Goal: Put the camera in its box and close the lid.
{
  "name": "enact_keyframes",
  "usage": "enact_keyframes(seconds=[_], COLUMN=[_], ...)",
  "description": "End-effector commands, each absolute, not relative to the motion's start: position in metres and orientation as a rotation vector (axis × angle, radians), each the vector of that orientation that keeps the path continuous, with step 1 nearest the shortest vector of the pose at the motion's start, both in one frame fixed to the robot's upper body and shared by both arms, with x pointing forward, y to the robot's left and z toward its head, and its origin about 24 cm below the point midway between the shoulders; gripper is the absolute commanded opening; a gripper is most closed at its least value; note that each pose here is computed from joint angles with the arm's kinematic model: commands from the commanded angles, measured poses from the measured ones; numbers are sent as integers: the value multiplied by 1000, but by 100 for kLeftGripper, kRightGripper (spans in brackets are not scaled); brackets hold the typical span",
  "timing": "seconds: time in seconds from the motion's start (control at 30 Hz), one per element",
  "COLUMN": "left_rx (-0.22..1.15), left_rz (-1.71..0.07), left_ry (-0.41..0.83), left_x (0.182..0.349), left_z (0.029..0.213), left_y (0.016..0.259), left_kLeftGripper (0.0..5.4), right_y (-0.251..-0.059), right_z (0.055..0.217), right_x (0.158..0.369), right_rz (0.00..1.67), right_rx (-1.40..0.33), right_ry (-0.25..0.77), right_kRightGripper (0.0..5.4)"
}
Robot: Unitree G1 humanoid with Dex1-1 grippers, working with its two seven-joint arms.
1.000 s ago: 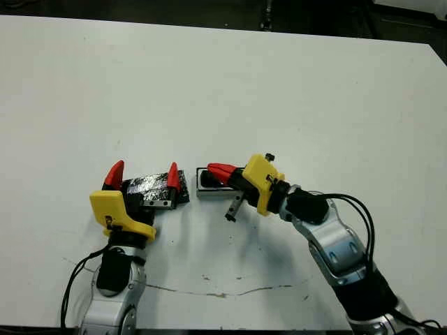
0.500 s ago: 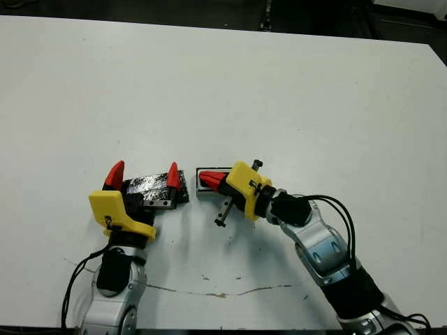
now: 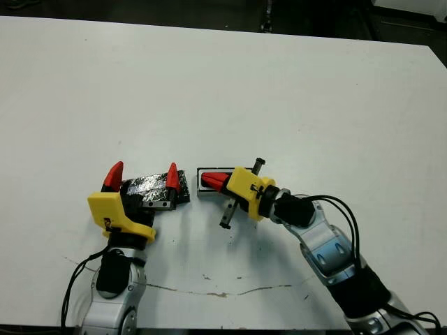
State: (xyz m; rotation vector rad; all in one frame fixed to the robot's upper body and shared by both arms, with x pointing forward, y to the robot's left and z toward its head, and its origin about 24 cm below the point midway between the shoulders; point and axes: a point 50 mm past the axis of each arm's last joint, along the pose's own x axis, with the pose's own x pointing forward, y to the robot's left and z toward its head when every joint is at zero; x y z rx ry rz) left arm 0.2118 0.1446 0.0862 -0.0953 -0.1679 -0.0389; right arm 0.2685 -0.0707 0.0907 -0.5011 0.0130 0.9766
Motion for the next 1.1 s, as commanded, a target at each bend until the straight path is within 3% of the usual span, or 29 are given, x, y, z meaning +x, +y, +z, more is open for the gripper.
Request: enact_keyframes(seconds=[0.03,0.27,0.5,0.77,0.87,1.1], left_rx=[-82,-82,-30,77,143,470], left_rz=[-26,-34,-51,-120,-184,-452], left_ry=[-146,-153,-179,-242,-256,-204], left_x=[210,209,209,213,216,228], left_z=[81,83,87,102,111,147], left_y=[146,148,153,167,178,212], left_kLeftGripper=[540,540,540,540,540,540], right_y=[-91,-123,-152,-189,-200,-219], right_z=[94,132,144,125,116,96], right_x=[261,247,232,234,230,227], right_rz=[947,870,777,512,432,325], right_rx=[-402,-208,-52,272,302,340], right_ry=[58,-61,-91,100,103,97], right_kRightGripper=[1,1,1,1,1,1])
